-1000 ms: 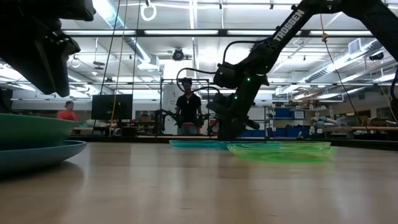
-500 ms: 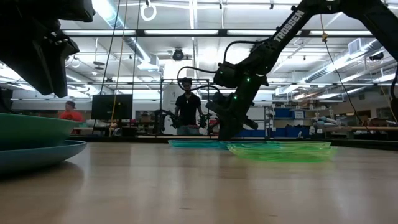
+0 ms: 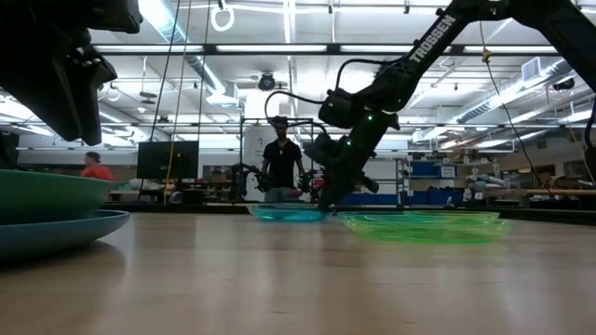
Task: Stack plastic plates
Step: Stack the top light blue plate on top of the white plate
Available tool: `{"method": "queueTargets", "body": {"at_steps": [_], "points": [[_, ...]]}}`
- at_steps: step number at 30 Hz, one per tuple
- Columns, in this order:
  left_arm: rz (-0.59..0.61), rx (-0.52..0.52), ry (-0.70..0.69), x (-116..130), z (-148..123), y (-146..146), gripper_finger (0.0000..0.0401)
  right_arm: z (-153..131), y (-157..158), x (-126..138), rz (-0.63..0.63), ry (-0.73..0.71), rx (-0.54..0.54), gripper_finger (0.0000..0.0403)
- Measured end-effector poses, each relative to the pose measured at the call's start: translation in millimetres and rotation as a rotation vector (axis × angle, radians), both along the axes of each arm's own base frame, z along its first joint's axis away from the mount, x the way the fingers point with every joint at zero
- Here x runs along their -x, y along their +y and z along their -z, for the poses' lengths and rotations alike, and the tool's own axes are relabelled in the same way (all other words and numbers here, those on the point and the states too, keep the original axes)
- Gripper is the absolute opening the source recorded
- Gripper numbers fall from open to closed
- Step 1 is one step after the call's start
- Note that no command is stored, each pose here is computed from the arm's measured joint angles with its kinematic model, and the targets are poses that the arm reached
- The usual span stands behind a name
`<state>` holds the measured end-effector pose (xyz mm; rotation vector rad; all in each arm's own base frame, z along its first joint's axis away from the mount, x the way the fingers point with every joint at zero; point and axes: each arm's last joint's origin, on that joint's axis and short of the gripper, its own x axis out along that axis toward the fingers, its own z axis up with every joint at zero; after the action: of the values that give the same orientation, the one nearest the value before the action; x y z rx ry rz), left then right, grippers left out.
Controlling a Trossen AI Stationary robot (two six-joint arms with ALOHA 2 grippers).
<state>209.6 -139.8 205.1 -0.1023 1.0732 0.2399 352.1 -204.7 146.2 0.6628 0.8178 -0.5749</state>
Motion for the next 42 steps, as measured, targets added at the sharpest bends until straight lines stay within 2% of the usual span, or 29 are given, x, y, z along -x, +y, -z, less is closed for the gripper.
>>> {"method": "queueTargets", "body": {"at_steps": [5,12,19,25,33,38,42], "points": [[-0.023,0.012,-0.004,0.0,-0.1,0.1,0.0181,-1.8,6.1,-5.7,-0.059,-0.053,-0.038,0.0006],[-0.048,0.024,-0.008,-0.3,0.0,0.4,0.0181,-7.6,20.7,-14.0,-0.084,-0.054,0.007,0.0005],[-0.061,0.035,-0.016,-1.1,-0.4,0.3,0.0181,-28.0,34.1,-30.7,-0.139,-0.073,0.035,0.0005],[-0.059,0.082,-0.010,2.2,-7.9,1.4,0.0181,-49.5,55.0,-47.3,-0.191,-0.032,0.095,0.0005],[-0.138,0.110,-0.036,8.3,-18.8,6.4,0.0181,-76.8,81.6,-64.3,-0.219,-0.002,0.198,0.0005],[-0.143,0.097,-0.063,13.8,-25.1,8.5,0.0181,-88.3,98.4,-71.5,-0.264,-0.014,0.205,0.0005],[-0.100,0.084,-0.084,19.2,-32.4,9.9,0.0181,-88.7,111.6,-73.5,-0.289,-0.003,0.194,0.0005]]}}
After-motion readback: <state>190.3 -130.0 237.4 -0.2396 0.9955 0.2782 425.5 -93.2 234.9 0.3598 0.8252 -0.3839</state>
